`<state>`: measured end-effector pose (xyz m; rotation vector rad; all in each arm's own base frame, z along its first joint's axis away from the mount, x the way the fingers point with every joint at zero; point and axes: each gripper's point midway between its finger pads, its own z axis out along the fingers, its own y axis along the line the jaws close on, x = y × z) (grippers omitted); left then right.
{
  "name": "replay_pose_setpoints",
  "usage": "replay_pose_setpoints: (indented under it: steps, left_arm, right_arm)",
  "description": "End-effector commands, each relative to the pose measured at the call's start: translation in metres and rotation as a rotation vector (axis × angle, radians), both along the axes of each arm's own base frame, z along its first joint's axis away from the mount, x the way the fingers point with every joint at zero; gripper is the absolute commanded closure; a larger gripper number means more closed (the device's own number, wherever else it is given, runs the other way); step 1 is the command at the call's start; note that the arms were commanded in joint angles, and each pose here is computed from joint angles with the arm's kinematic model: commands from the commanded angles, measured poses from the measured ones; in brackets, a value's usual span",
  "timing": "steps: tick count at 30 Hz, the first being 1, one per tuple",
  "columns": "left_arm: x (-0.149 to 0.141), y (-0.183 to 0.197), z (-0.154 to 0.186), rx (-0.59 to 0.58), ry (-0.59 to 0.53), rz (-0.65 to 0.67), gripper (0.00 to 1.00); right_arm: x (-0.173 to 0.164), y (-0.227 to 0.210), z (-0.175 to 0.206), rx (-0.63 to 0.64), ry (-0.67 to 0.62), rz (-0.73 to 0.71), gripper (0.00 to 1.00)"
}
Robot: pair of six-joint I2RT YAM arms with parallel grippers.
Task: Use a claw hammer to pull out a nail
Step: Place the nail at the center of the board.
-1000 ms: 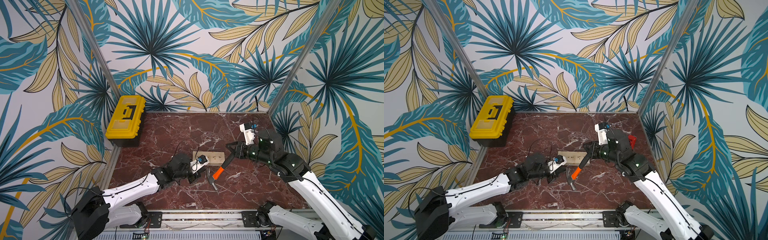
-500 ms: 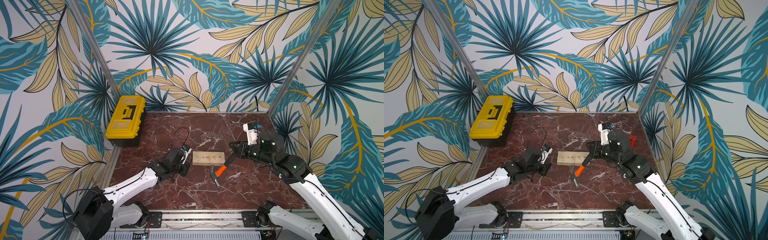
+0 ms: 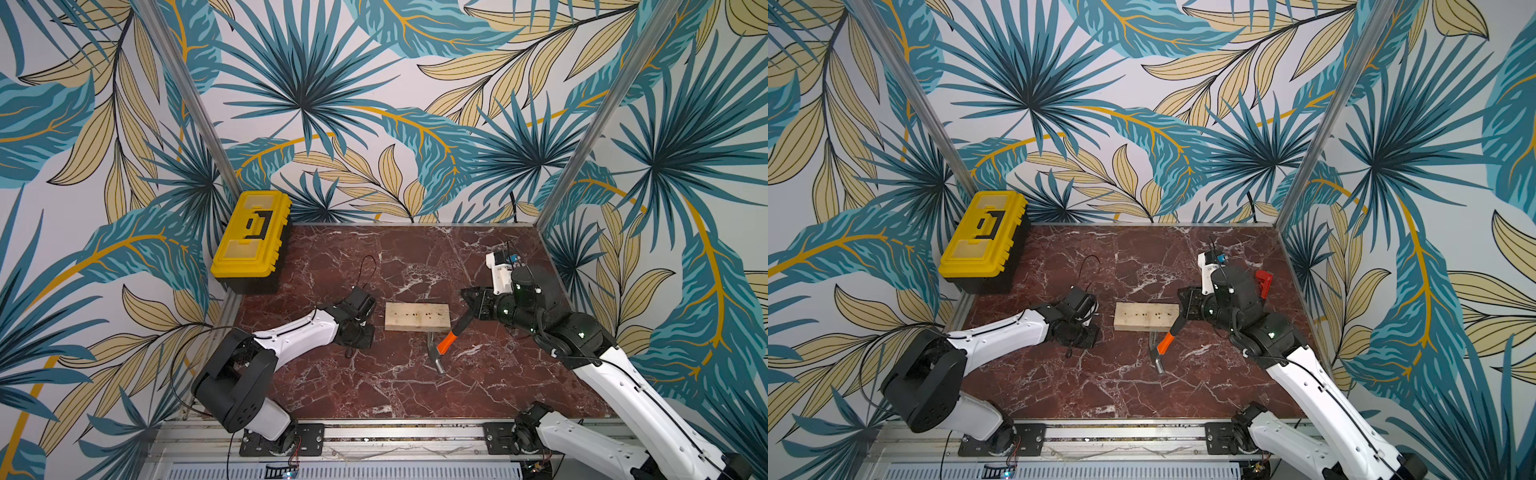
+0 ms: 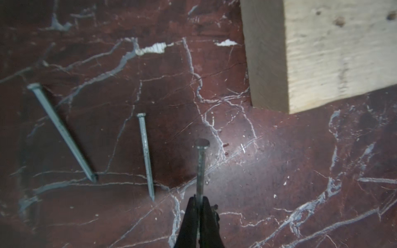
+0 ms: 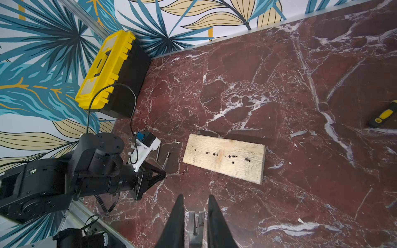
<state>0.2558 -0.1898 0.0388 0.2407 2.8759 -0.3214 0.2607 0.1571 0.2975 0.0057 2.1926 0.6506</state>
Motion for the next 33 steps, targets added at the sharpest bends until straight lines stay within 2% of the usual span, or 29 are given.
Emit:
replay_pose_setpoints:
  steps: [1, 15, 24, 33]
  left_arm:
    - [0.003, 0.000, -0.001, -0.002, 0.049, 0.032, 1.00]
    - [0.011, 0.006, -0.022, 0.054, 0.101, 0.082, 0.94]
    - [0.012, 0.007, -0.019, 0.060, 0.088, 0.084, 0.82]
    - [0.016, 0.005, -0.010, 0.047, 0.064, 0.076, 0.79]
  right_arm:
    - [0.004, 0.001, 0.023, 0.062, -0.084, -0.012, 1.00]
    - [0.006, -0.001, 0.018, 0.050, -0.085, -0.025, 1.00]
    - [0.004, -0.005, 0.016, 0.046, -0.087, -0.035, 1.00]
    - [0.002, -0.009, 0.015, 0.042, -0.091, -0.051, 1.00]
